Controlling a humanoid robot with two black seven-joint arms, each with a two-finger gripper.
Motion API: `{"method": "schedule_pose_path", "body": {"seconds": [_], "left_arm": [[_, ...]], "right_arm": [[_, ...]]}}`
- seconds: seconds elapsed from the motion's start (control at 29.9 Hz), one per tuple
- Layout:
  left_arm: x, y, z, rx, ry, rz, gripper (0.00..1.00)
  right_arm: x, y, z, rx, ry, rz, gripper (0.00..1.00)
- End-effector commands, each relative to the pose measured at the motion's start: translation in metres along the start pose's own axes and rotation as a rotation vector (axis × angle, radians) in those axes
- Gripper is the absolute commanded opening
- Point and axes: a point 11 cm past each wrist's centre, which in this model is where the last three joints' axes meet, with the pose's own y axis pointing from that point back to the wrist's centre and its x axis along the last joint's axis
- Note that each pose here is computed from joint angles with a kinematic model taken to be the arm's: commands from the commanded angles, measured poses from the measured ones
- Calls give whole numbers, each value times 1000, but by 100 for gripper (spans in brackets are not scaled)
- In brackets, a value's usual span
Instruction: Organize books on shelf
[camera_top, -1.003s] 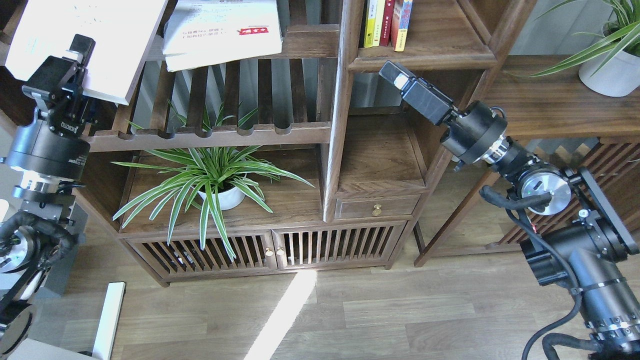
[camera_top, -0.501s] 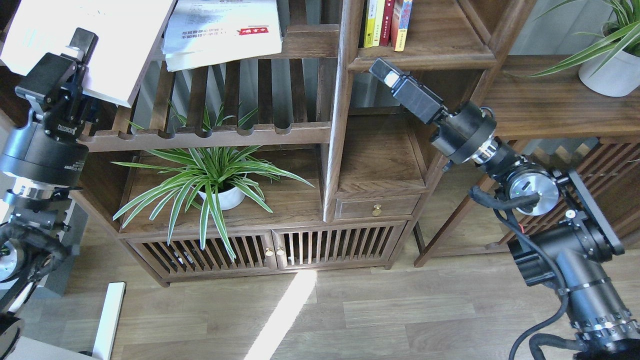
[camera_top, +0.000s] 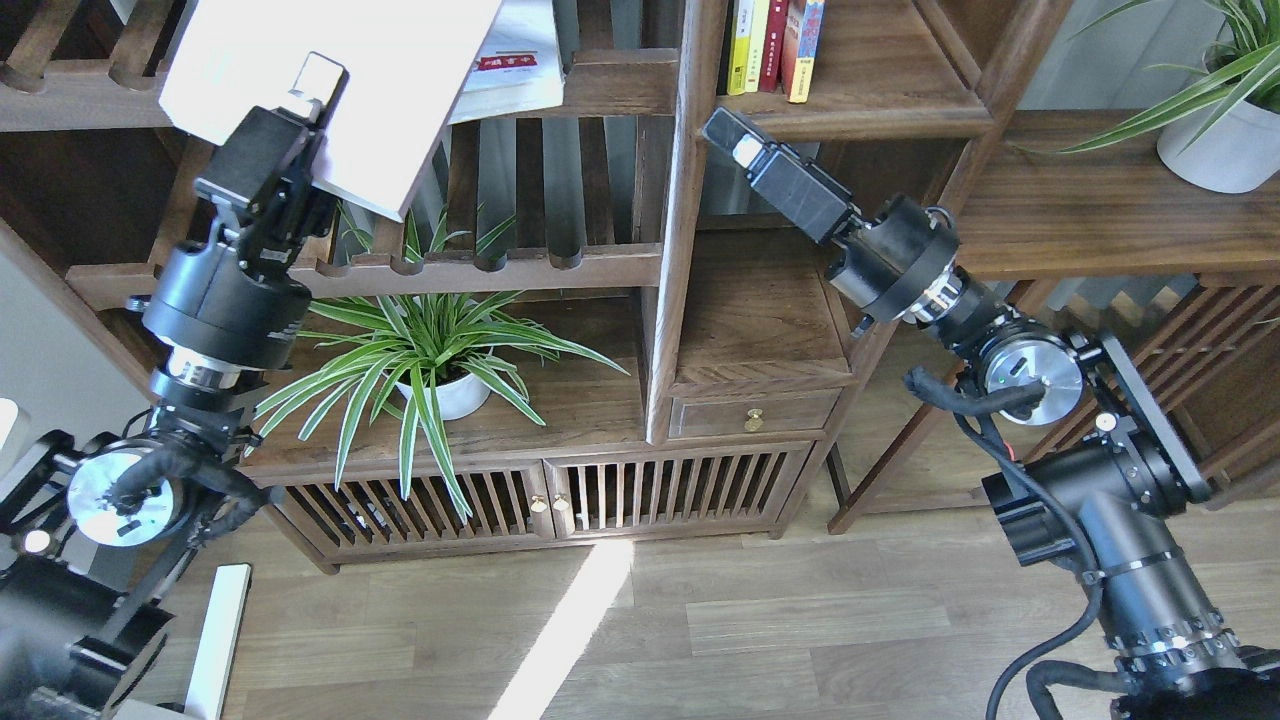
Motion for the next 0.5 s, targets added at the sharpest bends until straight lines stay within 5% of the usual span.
{"method": "schedule_pose_path", "body": {"seconds": [0.0, 0.47], "left_arm": [[2, -11, -13, 42, 9, -11, 1], [7, -29, -58, 113, 87, -26, 2]], "right_arm": [[-3, -5, -2, 4, 5, -12, 73], [-27, -37, -15, 30, 26, -104, 73]]}}
